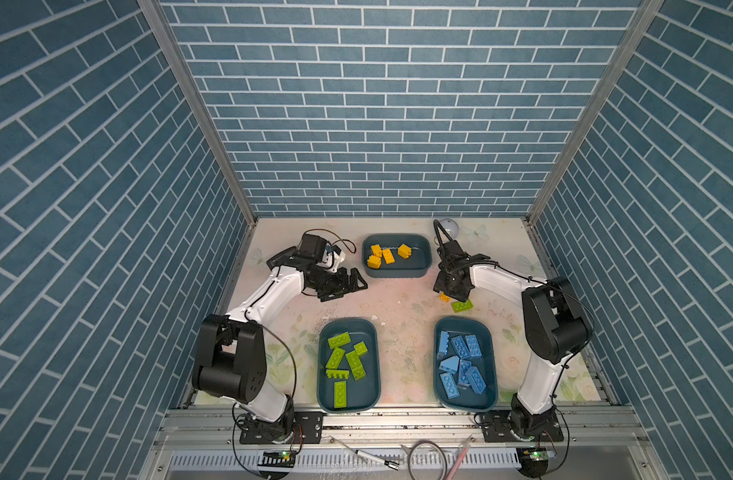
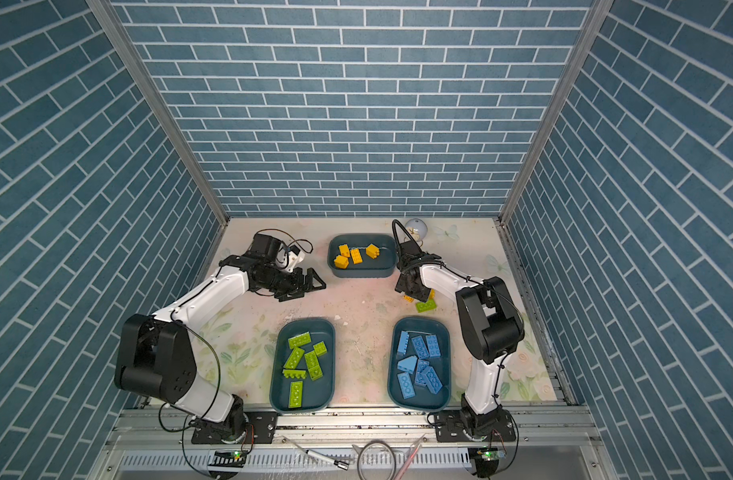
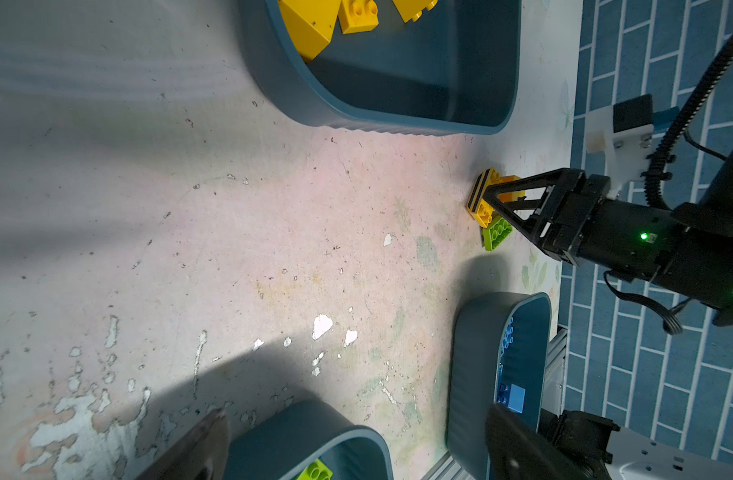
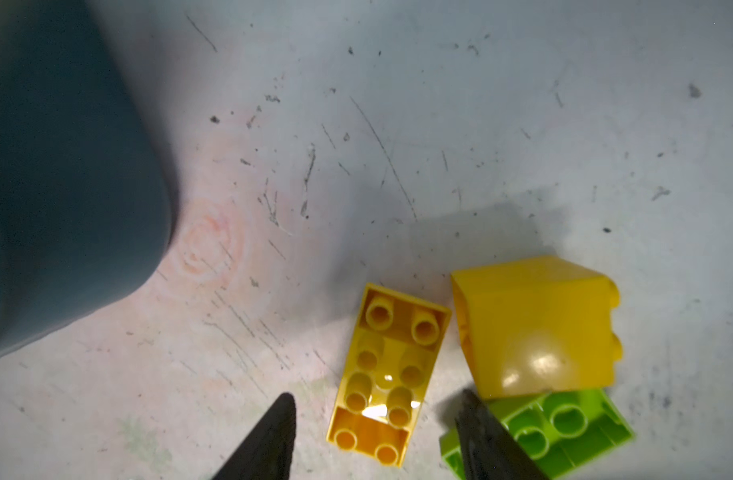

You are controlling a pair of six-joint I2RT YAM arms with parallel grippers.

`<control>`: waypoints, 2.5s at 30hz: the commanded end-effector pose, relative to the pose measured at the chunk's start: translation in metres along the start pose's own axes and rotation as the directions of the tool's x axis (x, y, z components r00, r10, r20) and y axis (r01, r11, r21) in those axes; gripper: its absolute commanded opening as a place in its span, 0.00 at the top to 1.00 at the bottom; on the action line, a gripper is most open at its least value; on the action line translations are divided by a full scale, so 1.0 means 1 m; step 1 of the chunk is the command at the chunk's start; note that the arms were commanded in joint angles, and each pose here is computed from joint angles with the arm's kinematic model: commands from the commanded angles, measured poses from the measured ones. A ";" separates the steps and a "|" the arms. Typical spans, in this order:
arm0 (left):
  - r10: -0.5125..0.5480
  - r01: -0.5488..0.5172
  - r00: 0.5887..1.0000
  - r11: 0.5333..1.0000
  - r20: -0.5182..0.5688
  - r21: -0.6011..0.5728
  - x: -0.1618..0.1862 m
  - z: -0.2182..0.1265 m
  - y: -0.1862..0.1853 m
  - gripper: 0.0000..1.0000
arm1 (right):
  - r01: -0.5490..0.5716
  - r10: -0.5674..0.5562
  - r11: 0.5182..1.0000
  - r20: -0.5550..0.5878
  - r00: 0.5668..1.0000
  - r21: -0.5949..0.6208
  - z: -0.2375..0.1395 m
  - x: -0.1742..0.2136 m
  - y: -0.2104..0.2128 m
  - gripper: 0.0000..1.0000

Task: Sort the legos into containers by color
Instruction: 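Move the right gripper back over the remaining yellow bricks, then grasp a yellow 2x4 brick with the right gripper, then carry the yellow brick with the right gripper into the yellow bin, release, then move the right gripper back over the last yellow brick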

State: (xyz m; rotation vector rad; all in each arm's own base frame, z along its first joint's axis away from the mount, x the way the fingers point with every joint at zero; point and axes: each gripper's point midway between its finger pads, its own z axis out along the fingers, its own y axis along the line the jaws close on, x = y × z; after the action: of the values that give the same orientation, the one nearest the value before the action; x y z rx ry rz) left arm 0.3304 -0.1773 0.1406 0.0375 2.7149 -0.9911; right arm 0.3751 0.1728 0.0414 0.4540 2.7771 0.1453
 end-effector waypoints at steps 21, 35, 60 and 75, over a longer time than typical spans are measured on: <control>0.017 -0.017 1.000 1.000 -0.001 -0.016 0.009 -0.011 -0.001 0.02 | 0.191 -0.172 0.976 0.161 0.972 -0.109 -0.067 -0.030 0.045 0.78; 0.013 -0.013 1.000 1.000 0.018 -0.017 0.004 -0.016 -0.005 0.02 | 0.342 -0.301 0.917 0.204 0.931 -0.206 -0.049 -0.078 0.125 0.76; 0.002 -0.002 1.000 1.000 0.003 -0.019 -0.002 -0.009 -0.003 0.03 | 0.410 -0.387 0.903 0.169 0.906 -0.130 -0.072 -0.079 0.081 0.44; 0.006 -0.006 1.000 1.000 -0.010 0.001 -0.008 0.004 -0.007 0.03 | 0.218 -0.213 0.974 0.069 0.975 -0.068 -0.079 -0.031 -0.037 0.32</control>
State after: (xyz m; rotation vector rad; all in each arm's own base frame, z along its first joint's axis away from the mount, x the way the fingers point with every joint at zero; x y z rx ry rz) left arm 0.3323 -0.1788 0.1386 0.0284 2.7417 -0.9754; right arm 0.3723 0.1318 0.1266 0.0533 2.7061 0.1554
